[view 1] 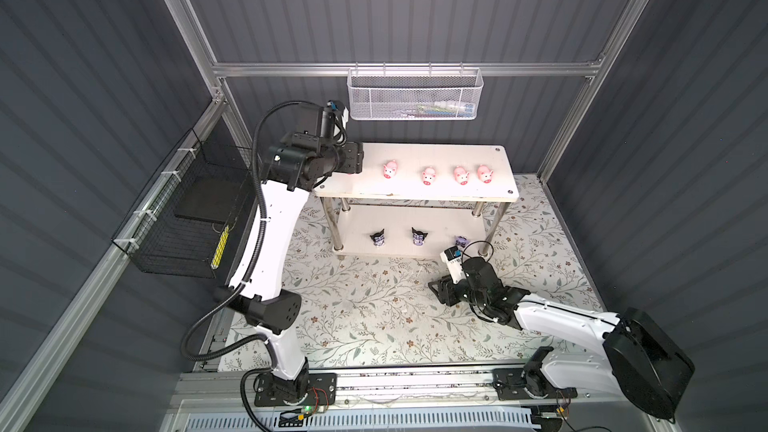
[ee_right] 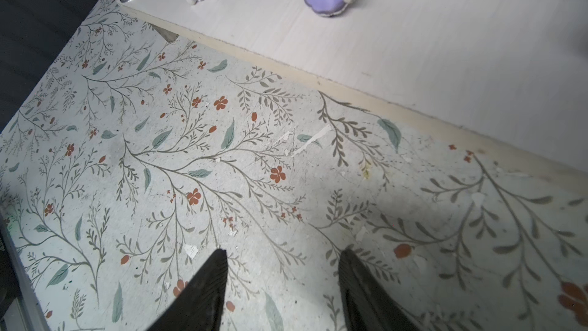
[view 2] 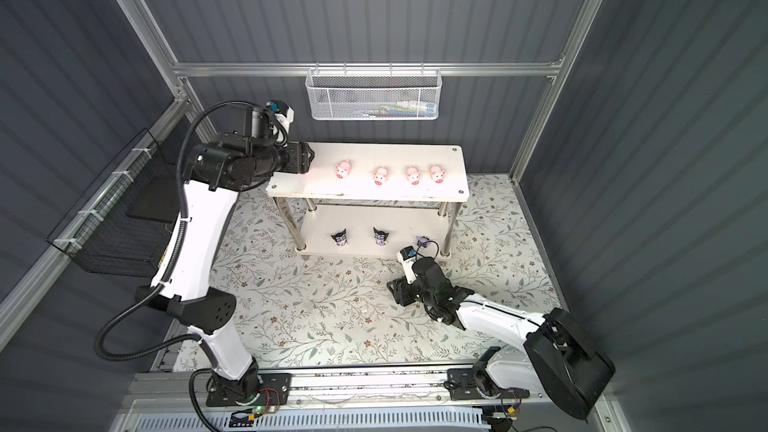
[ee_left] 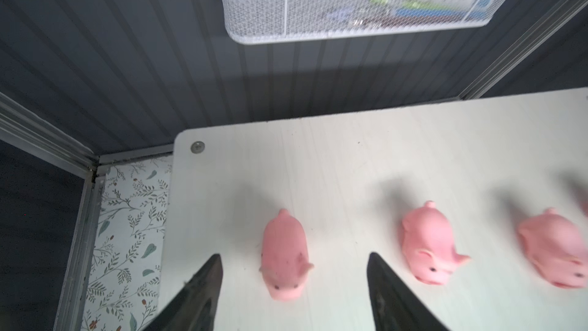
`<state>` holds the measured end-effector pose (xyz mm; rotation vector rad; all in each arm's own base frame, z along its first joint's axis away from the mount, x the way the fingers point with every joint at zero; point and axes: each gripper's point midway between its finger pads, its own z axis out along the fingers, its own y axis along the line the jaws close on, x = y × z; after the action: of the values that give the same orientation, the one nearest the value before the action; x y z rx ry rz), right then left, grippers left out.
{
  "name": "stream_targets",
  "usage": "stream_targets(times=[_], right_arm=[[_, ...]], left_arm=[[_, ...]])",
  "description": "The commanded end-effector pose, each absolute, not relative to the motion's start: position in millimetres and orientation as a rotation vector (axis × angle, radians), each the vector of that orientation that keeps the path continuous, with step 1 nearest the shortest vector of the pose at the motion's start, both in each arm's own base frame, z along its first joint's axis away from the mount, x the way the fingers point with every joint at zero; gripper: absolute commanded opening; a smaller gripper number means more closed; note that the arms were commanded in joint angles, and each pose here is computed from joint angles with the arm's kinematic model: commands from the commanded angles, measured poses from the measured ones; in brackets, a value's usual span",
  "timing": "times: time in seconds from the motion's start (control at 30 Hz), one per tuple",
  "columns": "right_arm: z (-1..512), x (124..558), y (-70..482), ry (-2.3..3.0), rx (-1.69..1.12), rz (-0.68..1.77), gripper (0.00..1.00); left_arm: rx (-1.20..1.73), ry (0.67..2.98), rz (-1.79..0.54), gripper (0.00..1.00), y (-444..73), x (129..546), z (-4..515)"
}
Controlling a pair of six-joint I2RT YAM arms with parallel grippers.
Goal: Place and organize the plastic toys onto the shelf
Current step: 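Open the left gripper and withdraw it while the right gripper draws back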
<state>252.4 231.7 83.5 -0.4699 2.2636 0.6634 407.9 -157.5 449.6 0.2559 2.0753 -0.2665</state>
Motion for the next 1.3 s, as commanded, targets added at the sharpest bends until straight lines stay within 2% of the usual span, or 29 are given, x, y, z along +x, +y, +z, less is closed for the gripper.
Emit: stream_targets(times=[0.0,0.17,0.27,0.43,0.6,0.83,0.97,1.27], right_arm=[[100.2,254.5,232.0,2.226,-0.463,0.673,0.58],[125.3,253.3,223.4,2.155,-0.414,0.678,0.58],[137.1,250.9,214.2,2.118,-0.386,0.661,0.58],[148.7,247.9,184.7,2.103,-0.294,0.562,0.58],[162.0,247.4,151.3,2.047,-0.131,0.567,0.56],[174.4,259.6,105.1,1.98,0.05,0.506,0.57],[179.5,268.3,83.4,1.939,0.152,0.51,0.57],[184.2,289.2,39.1,1.853,0.339,0.485,0.57]], left_arm=[[0.22,1.883,-0.351,0.73,-147.8,375.2,507.7],[0.163,1.782,-0.394,0.73,-128.1,329.4,515.4],[0.111,1.786,-0.364,0.74,-110.2,306.5,494.8],[-0.016,1.867,-0.264,0.76,-77.2,281.7,430.2],[-0.147,1.955,-0.17,0.79,-51.2,266.7,353.9],[-0.333,1.939,0.045,0.76,-11.5,265.8,278.6],[-0.365,1.907,0.073,0.72,-7.5,272.7,258.5],[-0.393,1.853,0.086,0.75,-6.0,290.9,234.8]])
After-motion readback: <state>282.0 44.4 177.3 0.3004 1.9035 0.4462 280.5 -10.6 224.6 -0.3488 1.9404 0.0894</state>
